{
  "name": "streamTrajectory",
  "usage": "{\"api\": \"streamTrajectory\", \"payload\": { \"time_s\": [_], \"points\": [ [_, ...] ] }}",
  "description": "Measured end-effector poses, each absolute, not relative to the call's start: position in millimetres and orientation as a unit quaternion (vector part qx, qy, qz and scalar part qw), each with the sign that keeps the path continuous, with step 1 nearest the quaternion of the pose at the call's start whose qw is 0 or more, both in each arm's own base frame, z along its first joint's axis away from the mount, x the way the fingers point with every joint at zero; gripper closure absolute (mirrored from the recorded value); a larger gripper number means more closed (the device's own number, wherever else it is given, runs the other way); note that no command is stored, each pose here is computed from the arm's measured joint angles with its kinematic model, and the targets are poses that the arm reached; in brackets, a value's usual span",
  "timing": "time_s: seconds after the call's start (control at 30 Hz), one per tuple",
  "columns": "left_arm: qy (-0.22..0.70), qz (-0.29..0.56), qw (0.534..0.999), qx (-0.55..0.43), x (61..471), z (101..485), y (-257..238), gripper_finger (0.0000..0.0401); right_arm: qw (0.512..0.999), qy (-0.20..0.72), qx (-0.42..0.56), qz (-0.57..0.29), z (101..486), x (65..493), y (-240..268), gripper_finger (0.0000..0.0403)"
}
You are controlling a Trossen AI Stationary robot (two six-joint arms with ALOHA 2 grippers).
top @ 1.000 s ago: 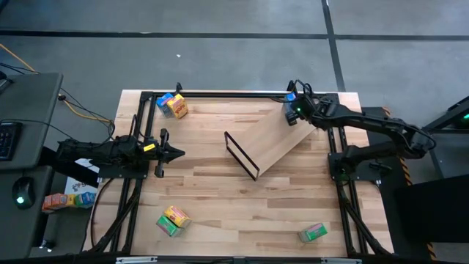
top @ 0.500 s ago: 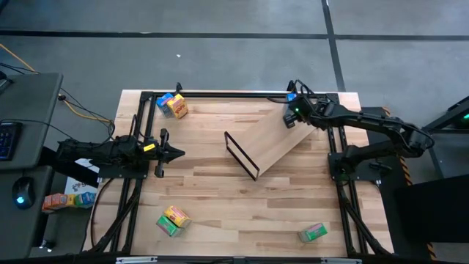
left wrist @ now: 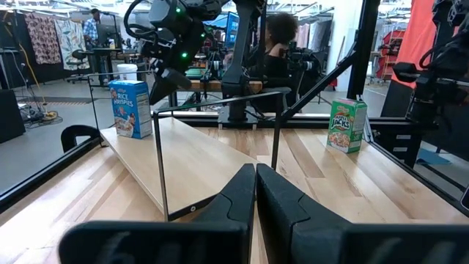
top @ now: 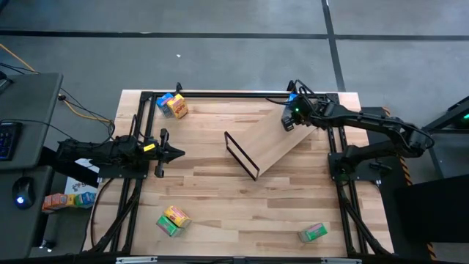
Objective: Stack cereal on shelf
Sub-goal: Put the bottom blue cereal box on the shelf, then put the top yellow cereal box on the shelf
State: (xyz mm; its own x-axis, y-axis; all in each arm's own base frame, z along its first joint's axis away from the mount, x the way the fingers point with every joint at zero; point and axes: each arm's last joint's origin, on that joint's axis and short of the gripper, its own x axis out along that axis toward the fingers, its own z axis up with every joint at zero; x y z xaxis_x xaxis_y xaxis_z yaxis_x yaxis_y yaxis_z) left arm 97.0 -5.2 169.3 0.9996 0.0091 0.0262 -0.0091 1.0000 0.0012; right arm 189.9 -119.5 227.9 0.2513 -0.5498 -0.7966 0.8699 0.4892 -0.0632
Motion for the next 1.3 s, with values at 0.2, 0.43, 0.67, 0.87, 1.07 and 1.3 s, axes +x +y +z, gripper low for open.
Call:
{"api": "streamTrajectory", "payload": {
  "time_s": [0.2, 0.43, 0.67, 0.87, 1.07, 1.3],
  "points": [
    [-0.013, 0.005, 1.0, 0.001, 97, 169, -5, 0.0394, 0.783, 0.383, 0.197, -0.449, 230, 197, -115, 0.0403],
    [-0.013, 0.004, 1.0, 0.001, 97, 169, -5, 0.0394, 0.798, 0.377, 0.189, -0.43, 231, 203, -108, 0.0403],
    [-0.013, 0.005, 1.0, 0.001, 97, 169, -5, 0.0394, 0.801, 0.409, 0.196, -0.391, 228, 204, -99, 0.0403],
    [-0.013, 0.005, 1.0, 0.001, 97, 169, -5, 0.0394, 0.814, 0.446, 0.201, -0.313, 230, 204, -74, 0.0403],
    [-0.013, 0.005, 1.0, 0.001, 97, 169, -5, 0.0394, 0.871, 0.401, 0.142, -0.246, 247, 206, -33, 0.0403],
    [-0.013, 0.004, 1.0, 0.001, 97, 169, -5, 0.0394, 0.946, 0.272, 0.11, -0.135, 227, 191, 6, 0.0403]
  ]
}}
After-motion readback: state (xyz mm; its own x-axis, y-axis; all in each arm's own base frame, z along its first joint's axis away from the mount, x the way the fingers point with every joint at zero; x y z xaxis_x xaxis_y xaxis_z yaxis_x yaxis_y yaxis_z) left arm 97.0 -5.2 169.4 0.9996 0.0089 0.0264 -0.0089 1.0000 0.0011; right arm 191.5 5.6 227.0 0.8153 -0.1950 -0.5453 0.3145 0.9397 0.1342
